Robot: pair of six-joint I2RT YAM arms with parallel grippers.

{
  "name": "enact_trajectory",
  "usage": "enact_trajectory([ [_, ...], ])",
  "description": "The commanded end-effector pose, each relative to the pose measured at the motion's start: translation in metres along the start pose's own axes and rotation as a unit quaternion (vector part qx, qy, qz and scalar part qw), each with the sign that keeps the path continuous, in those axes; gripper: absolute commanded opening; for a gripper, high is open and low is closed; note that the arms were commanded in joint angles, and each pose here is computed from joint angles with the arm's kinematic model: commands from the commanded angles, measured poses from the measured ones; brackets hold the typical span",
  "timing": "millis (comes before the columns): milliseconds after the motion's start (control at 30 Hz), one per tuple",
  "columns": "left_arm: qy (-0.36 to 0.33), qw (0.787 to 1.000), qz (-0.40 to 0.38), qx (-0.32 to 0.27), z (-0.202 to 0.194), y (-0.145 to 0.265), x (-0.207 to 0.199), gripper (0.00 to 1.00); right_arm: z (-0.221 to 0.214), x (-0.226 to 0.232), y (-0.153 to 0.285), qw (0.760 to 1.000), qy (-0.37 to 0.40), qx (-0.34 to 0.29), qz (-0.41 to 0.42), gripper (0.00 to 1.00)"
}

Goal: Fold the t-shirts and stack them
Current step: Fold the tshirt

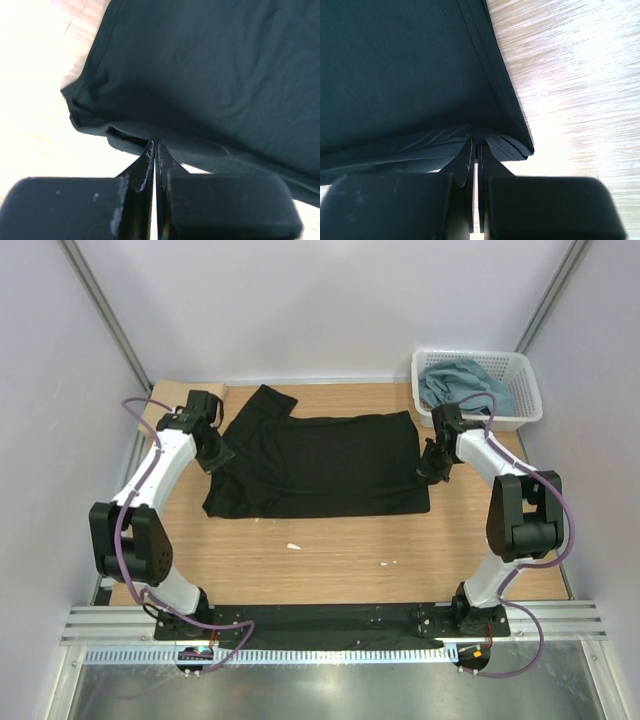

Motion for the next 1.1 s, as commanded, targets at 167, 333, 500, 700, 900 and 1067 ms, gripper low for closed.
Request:
enact_trajectory([
  [167,-0.011,0.999,-0.025,-0.021,0.022,-0.005,-0.022,0.0,0.022,0.0,-0.001,1.0,-0.003,-0.024,0.007,0.01],
  [333,-0.014,0.999,-0.026,-0.022,0.027,-0.011,-0.026,0.0,0.029,-0.002,-0.004,1.0,-0.008,-0.024,0.005,0.01],
  [500,-0.011,0.999,-0.025,-0.021,0.033,-0.017,-0.029,0.0,0.032,0.0,-0.013,1.0,-0.009,-0.016,0.01,0.01],
  [700,-0.006,1.0,-0.021,-0.021,0.041,-0.023,-0.03,0.0,0.036,-0.003,-0.018,1.0,-0.012,-0.013,0.003,0.01],
  [900,-0.004,1.0,-0.029,-0.009,0.042,-0.031,-0.037,0.0,0.041,-0.004,-0.024,1.0,-0.015,-0.011,-0.001,0.01],
  [1067,-0.007,1.0,-0.024,-0.005,0.043,-0.037,-0.039,0.0,0.045,-0.004,-0.029,1.0,-0.018,-0.01,-0.002,0.01],
])
Point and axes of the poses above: each gripper's point midway between its finger pads, its own y axis back along the fingers, its own x axis along the line the jaws close on, z = x × y, the point moved 3 cm from there along y, back along the fingers, and after that the axes turned 14 degrees about y, right-handed, at the moved point
